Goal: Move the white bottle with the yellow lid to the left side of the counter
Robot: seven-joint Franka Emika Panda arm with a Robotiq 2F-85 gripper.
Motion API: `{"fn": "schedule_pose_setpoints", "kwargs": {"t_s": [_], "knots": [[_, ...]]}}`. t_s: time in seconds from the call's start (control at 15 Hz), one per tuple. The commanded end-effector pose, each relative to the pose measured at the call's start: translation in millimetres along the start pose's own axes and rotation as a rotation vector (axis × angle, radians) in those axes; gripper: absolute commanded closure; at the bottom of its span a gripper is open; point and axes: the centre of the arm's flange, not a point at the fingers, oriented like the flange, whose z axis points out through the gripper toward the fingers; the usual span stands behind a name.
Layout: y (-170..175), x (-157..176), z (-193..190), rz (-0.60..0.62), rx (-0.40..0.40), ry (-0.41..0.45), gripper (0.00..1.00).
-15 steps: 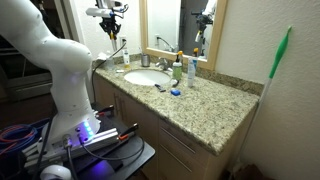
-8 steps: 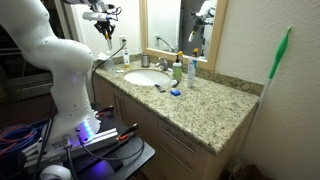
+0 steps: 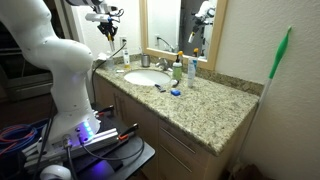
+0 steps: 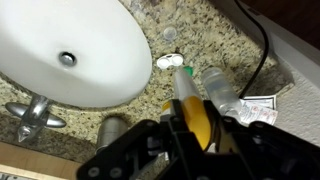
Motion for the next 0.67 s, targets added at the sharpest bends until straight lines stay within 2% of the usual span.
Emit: {"fn": "schedule_pose_setpoints", "kwargs": {"t_s": [0.0,0.13,0.2,0.27,0.33,0.4,0.6], "knots": [[10,10,10,0.019,0.008,-0.006,0.74],[24,25,30,0.039,0.02,-0.026,0.74],[25,25,35,0.038,0.016,-0.05,0.94],[26,31,48,0.04,-0.002,-0.09,0.94],[27,36,59,0.036,-0.031,-0.094,0.94],[30,51,71,0.043,-0.05,-0.087,0.94],[33,63,88,0.074,-0.101,-0.049,0.94]]}}
